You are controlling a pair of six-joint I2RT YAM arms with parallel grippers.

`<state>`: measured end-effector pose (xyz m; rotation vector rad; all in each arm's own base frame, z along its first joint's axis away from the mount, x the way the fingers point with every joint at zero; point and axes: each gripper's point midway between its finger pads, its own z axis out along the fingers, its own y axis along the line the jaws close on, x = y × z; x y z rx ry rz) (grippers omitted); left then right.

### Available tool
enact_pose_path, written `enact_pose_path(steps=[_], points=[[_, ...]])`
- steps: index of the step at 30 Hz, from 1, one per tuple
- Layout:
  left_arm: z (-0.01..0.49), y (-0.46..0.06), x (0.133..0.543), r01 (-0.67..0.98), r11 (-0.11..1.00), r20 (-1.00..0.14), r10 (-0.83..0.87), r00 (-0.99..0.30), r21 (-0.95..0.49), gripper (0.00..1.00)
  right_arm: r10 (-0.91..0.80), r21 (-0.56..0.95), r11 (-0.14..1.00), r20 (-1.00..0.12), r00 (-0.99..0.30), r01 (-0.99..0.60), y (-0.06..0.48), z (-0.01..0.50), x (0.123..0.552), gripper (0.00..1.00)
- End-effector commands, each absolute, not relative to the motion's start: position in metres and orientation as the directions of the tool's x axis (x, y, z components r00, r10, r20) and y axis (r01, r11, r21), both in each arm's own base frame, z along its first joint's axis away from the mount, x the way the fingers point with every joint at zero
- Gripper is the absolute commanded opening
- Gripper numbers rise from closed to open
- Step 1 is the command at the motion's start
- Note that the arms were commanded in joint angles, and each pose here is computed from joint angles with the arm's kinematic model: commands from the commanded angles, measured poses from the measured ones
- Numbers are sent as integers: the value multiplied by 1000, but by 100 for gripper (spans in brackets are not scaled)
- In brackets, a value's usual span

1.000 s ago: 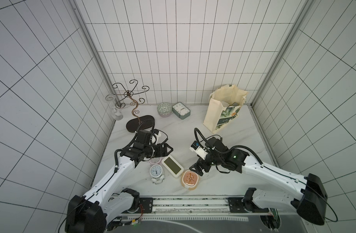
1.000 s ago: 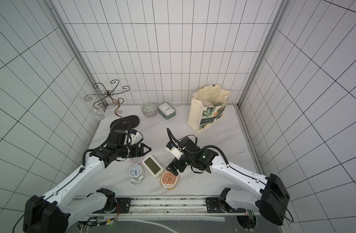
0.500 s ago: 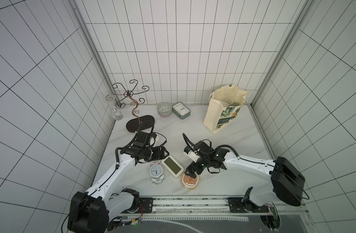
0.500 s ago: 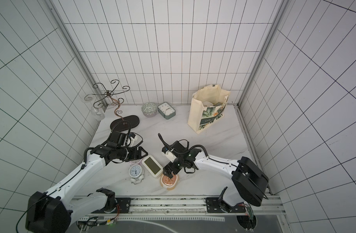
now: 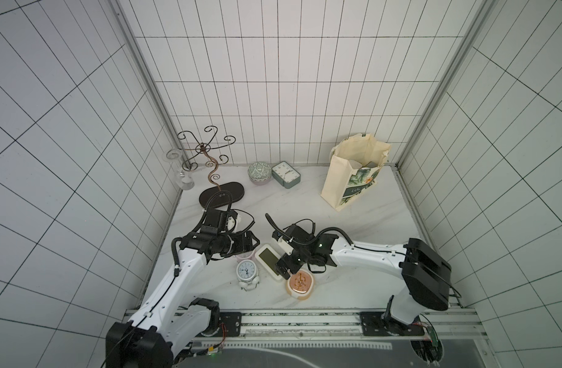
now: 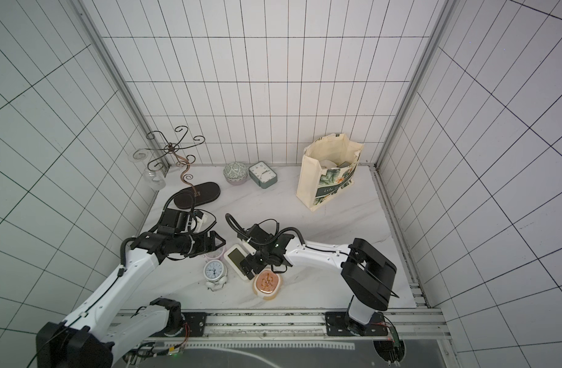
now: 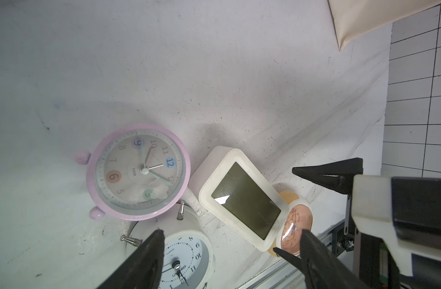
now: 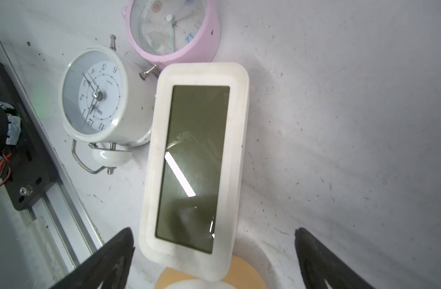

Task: Put the alarm clock into the canvas bag
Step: Pick up the alarm from the center of the board.

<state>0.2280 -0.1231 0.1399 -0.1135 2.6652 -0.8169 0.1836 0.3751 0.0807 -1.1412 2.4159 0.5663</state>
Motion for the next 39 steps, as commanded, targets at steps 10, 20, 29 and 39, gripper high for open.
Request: enact_pose_path(steps=[10, 20, 29, 39], points=[[151, -107, 240, -4, 843, -361, -234, -903, -537, 83, -626, 117, 598, -549, -553, -793, 415, 77, 195, 100], [147, -105, 252, -25, 833, -362, -267, -893, -553, 83, -621, 45, 636, -562, -546, -770, 406, 76, 215, 73], [169, -116, 279, 35, 786, -437, -305, -846, -617, 81, -563, 46, 665, -624, -542, -745, 392, 108, 241, 55], [285, -148, 313, 331, 586, -612, -381, -693, -739, 81, -295, 15, 811, -852, -432, -584, 318, 276, 319, 52]])
